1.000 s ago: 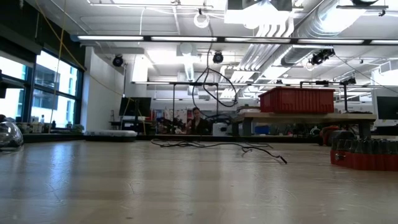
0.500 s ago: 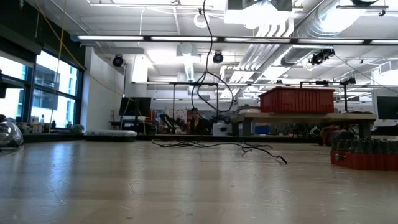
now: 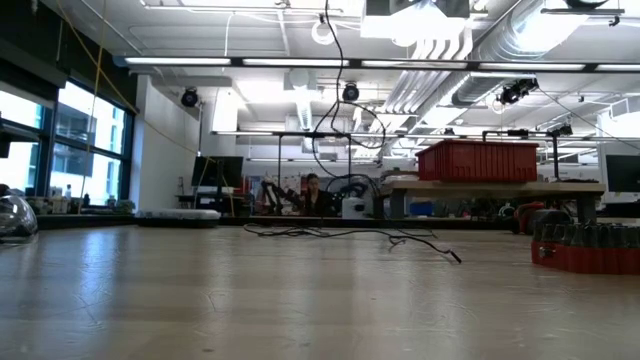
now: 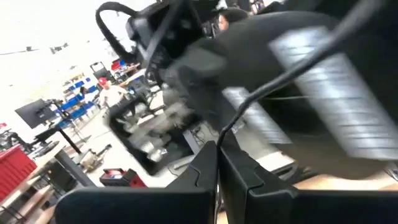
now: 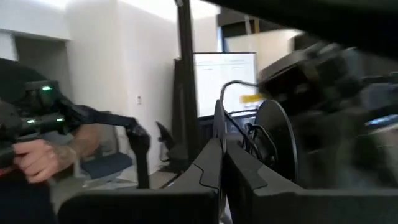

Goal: Coil cords
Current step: Coil the black wire into the spool

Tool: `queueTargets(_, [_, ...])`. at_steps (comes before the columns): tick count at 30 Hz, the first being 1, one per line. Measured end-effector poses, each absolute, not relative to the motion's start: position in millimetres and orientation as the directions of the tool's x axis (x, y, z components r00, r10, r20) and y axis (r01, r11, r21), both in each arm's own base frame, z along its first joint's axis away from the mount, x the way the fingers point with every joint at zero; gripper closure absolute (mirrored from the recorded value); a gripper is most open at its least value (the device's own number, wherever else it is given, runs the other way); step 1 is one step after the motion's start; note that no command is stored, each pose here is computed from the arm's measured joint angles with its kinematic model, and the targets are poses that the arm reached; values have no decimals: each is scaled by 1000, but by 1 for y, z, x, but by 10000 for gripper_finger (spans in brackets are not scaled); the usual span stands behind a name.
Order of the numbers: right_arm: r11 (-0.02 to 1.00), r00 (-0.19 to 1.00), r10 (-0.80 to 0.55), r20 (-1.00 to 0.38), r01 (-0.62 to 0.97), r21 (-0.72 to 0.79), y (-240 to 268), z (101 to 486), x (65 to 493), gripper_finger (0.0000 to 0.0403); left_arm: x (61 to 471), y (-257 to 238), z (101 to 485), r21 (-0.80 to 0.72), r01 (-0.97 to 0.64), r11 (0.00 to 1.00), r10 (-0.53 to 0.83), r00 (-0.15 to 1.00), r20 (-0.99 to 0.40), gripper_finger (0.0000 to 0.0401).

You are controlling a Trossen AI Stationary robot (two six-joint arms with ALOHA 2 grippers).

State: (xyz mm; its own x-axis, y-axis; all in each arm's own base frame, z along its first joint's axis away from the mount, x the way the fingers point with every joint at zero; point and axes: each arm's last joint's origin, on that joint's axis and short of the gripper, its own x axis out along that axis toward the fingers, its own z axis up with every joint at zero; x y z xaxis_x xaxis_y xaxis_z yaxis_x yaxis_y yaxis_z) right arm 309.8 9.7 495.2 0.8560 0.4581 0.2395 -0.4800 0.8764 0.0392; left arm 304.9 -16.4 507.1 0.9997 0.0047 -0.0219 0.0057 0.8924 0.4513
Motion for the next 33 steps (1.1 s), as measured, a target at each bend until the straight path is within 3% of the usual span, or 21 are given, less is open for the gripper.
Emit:
queueTargets(16, [926, 897, 371, 241, -378, -18, -12, 503, 294, 403, 319, -20, 496, 474, 15, 880, 15, 998, -60, 401])
queueTargets(33, [940, 932, 328, 150, -338, 39, -15, 506, 269, 403, 291, -19, 518, 582, -161, 797, 173, 984, 35, 401])
